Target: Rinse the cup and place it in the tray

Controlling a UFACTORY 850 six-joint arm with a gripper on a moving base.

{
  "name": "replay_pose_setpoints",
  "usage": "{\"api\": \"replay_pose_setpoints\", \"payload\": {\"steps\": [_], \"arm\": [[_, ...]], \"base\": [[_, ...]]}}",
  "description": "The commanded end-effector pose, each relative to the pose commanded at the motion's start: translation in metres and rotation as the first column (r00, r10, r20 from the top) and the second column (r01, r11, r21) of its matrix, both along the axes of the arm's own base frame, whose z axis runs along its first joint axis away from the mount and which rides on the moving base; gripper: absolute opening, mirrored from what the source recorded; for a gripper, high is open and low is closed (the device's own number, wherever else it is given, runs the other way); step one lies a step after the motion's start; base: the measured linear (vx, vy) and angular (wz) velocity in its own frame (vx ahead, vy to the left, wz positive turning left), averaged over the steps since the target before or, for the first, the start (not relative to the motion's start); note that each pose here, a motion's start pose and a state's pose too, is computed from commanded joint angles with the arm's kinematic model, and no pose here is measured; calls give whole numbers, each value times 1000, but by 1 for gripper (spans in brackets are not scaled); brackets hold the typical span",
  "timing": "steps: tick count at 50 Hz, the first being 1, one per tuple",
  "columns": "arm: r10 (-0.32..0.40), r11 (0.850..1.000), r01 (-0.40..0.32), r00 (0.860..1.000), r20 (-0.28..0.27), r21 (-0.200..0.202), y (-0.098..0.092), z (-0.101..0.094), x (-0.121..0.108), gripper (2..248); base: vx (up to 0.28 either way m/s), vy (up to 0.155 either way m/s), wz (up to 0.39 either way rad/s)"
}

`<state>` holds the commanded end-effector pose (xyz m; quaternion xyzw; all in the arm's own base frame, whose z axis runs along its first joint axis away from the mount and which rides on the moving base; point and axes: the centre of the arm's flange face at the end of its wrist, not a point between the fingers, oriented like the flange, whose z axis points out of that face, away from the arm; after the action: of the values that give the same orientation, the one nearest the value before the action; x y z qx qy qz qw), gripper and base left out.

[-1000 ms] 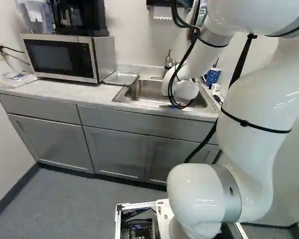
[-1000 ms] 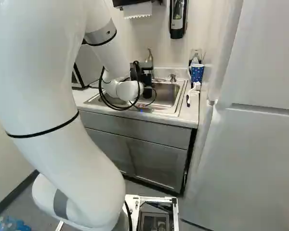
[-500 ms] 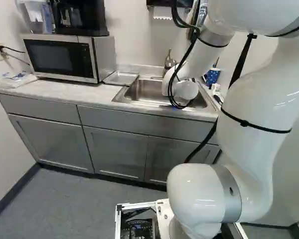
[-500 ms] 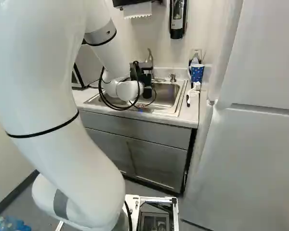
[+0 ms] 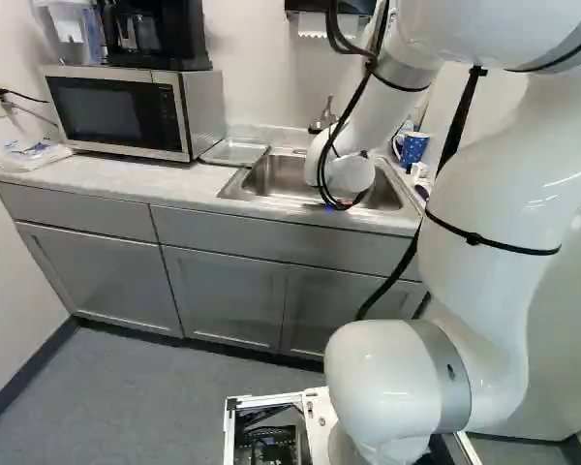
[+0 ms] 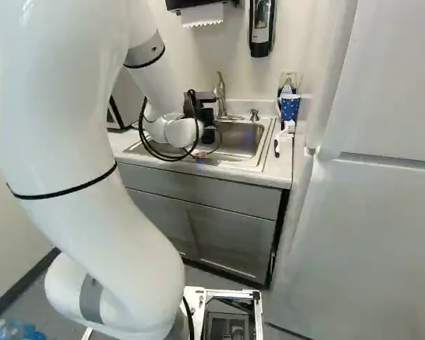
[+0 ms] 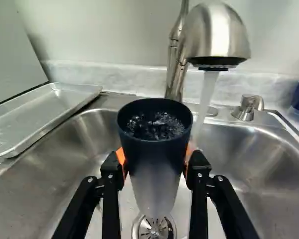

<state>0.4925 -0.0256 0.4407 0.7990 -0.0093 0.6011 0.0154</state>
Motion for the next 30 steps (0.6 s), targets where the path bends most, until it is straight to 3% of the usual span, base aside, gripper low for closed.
{"api": "replay_pose_setpoints", "payload": {"steps": [30], "arm": [[90,996,-90,996,1,0,45,0,3,125]], "base": [[0,0,0]]}}
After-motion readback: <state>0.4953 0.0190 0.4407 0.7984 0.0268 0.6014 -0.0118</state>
